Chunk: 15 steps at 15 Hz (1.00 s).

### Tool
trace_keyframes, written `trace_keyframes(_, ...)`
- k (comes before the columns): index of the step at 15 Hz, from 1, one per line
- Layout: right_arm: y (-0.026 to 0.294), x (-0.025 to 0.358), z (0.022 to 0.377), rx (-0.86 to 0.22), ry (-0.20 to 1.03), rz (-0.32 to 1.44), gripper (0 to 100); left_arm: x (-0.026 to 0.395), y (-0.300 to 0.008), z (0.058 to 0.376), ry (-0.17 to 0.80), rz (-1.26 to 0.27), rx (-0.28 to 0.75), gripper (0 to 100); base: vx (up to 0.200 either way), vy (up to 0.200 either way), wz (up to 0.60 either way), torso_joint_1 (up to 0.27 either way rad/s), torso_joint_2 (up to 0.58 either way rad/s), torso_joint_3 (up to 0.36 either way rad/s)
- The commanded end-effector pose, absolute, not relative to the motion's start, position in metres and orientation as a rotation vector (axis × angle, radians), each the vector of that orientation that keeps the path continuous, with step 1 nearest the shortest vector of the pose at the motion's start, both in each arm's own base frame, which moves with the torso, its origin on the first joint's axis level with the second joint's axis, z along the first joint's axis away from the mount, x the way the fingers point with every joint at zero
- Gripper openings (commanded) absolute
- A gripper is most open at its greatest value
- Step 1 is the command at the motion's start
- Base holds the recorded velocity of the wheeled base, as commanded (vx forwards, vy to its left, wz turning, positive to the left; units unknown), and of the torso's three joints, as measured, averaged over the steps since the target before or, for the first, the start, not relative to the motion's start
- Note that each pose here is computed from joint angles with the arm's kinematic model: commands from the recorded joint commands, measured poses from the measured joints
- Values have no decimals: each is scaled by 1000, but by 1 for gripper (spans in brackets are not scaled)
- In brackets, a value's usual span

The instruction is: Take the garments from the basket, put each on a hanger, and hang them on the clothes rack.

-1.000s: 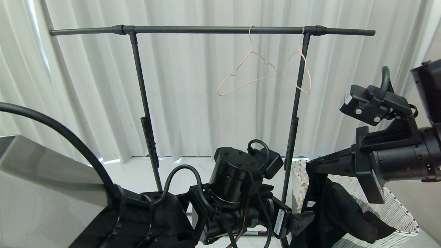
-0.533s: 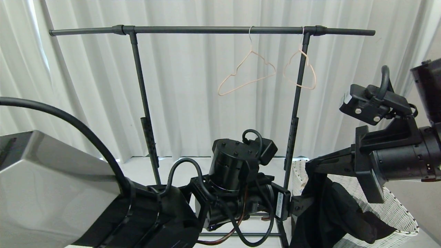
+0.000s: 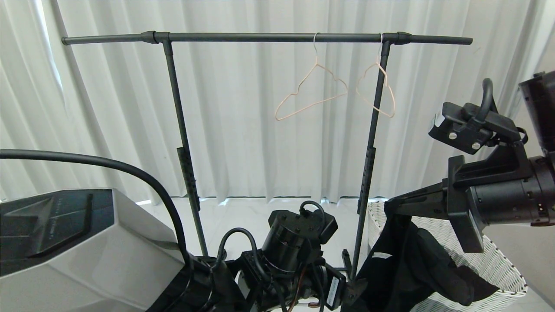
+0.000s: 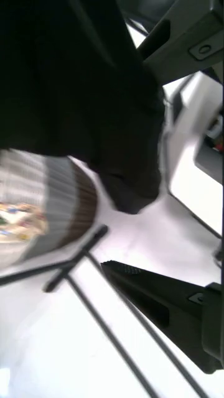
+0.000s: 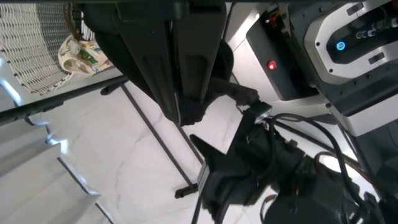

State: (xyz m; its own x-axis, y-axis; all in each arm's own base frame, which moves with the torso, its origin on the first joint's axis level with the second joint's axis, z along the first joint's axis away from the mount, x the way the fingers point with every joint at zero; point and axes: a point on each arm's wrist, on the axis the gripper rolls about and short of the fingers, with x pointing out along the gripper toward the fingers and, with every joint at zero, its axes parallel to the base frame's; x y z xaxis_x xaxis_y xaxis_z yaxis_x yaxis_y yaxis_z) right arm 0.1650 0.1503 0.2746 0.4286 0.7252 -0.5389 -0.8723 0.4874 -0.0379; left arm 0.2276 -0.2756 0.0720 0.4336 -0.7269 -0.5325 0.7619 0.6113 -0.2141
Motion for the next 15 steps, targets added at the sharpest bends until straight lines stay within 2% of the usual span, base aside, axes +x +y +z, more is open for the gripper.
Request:
trace_keyframes(1, 150, 165, 277, -333, 484, 1021, 0, 227, -275, 67, 643, -928, 71, 100, 0, 0, 0, 0, 0, 0)
trace_keyframes(4, 150, 164, 277, -334, 484, 1022, 0, 227, -275, 67, 630, -934, 83, 100, 0, 0, 0, 0, 0, 0)
trace_keyframes(5, 151, 163, 277, -335, 484, 1027, 0, 227, -276, 68, 621, -937, 79, 0, 0, 0, 0, 0, 0, 0)
trace_keyframes(10, 155, 159, 278, -344, 478, 1055, 0, 223, -283, 69, 596, -963, 77, 0, 0, 0, 0, 0, 0, 0)
trace_keyframes(12, 155, 159, 278, -322, 490, 1043, 0, 221, -283, 68, 582, -902, 95, 0, 0, 0, 0, 0, 0, 0)
trace_keyframes(13, 155, 160, 277, -300, 505, 1034, 0, 223, -283, 74, 537, -853, 88, 0, 0, 0, 0, 0, 0, 0)
trace_keyframes(14, 156, 162, 275, -276, 524, 1020, 0, 230, -280, 97, 454, -813, 26, 0, 0, 0, 0, 0, 0, 0)
trace_keyframes(15, 158, 166, 275, -252, 525, 1011, 0, 231, -269, 123, 413, -792, -37, 0, 0, 0, 0, 0, 0, 0)
